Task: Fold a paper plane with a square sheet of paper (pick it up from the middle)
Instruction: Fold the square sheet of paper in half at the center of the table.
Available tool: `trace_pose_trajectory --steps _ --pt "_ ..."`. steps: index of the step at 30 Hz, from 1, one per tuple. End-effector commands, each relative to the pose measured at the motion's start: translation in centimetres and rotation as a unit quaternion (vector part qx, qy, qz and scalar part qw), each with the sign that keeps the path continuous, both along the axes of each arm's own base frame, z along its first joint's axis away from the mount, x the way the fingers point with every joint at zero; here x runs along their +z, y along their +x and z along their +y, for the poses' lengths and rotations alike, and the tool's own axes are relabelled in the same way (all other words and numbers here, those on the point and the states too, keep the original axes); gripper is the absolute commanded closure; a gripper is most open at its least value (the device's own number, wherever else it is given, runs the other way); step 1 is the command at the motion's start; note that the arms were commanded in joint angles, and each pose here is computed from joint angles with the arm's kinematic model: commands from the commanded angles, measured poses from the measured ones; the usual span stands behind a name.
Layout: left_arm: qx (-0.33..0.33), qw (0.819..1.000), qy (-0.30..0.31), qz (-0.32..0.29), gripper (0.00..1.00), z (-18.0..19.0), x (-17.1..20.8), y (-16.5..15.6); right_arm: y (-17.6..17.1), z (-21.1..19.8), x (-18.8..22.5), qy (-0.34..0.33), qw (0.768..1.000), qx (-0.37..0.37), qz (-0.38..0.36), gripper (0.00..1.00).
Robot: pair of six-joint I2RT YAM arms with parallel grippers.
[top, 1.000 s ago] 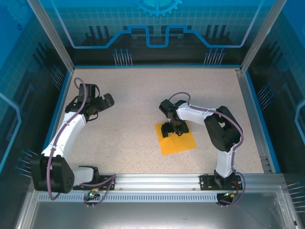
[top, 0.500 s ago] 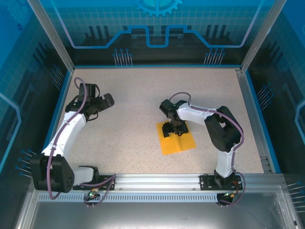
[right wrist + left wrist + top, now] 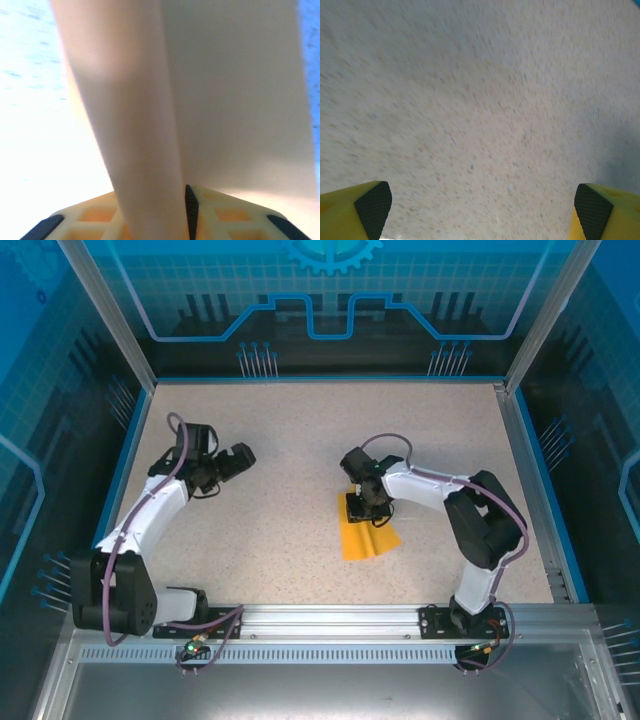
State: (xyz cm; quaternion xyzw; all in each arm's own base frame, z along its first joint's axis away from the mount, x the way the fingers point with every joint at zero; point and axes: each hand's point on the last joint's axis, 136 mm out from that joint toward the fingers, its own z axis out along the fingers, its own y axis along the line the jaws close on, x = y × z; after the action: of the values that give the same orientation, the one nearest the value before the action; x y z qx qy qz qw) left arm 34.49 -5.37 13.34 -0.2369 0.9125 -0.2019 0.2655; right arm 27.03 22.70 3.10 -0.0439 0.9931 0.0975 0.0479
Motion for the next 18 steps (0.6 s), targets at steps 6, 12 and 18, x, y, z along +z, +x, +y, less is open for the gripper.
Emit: trace_pose_trajectory --steps 6,12,18 --pt "-0.105 0.989 -0.105 0.003 0.07 -8.8 -2.9 -0.8 2.2 8.1 7.9 0.249 0.967 0.012 -0.044 0.77" --pt "-0.114 0.984 -0.134 -0.018 0.14 -10.3 -3.3 -1.4 4.1 11.0 10.5 0.362 0.931 0.011 -0.041 0.75" --pt "-0.109 0.983 -0.142 -0.029 0.16 -10.6 -3.4 -1.4 5.9 9.1 6.2 0.319 0.948 -0.013 -0.008 0.74"
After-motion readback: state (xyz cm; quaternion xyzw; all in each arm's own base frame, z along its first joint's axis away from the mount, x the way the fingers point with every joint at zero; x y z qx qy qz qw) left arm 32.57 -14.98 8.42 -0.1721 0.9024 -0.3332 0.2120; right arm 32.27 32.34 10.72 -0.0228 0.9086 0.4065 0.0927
